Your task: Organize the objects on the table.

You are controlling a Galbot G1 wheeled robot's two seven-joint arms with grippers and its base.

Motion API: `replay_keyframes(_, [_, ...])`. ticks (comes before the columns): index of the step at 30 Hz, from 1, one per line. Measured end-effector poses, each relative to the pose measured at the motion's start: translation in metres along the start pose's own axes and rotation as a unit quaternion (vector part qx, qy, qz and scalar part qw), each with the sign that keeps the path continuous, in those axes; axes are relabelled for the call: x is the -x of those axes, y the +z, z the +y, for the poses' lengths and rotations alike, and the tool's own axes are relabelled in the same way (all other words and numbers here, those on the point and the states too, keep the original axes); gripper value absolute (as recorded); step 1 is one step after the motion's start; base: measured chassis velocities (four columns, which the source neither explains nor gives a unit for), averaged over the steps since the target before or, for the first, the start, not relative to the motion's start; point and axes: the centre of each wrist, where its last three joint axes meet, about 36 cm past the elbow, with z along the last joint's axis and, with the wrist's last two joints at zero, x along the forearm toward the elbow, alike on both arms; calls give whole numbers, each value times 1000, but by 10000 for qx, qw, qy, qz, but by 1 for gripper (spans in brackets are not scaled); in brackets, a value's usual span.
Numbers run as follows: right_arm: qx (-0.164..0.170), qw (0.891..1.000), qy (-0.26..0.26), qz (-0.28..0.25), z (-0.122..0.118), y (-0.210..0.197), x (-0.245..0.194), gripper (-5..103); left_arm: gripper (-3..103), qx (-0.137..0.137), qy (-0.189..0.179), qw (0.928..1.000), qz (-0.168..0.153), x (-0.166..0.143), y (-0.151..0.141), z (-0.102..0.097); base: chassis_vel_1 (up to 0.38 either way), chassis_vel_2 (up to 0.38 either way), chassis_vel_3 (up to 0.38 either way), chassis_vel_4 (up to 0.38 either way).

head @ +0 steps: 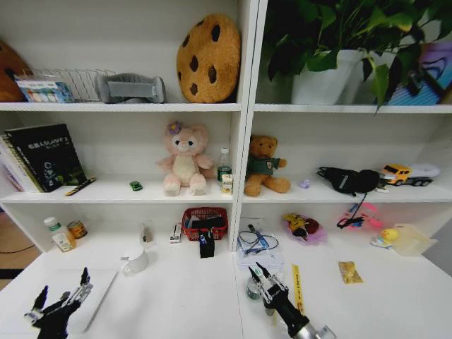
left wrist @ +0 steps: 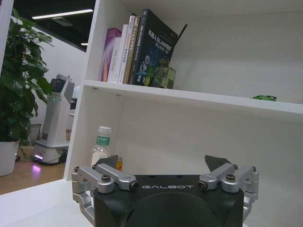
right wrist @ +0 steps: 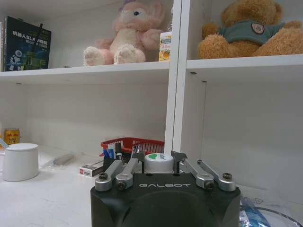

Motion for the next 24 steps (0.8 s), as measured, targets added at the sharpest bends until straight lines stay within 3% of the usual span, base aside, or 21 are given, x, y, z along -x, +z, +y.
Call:
replay_keyframes(6, [94,10000,-10,13,15,-48,-33,28,100,-66,-62,10000,-27,2,3,1,0,0,0,0])
replay_keyframes(13, [-221,9994,194,196,35,-81,-74,28,100,-194,-126,9997,-17,3,10,6,0,0,0,0])
replay_keyframes(24, [-496,9927,821,725,67,-72,-138,28,100,-206,-165,9996,-40,21,21,21,0,0,0,0])
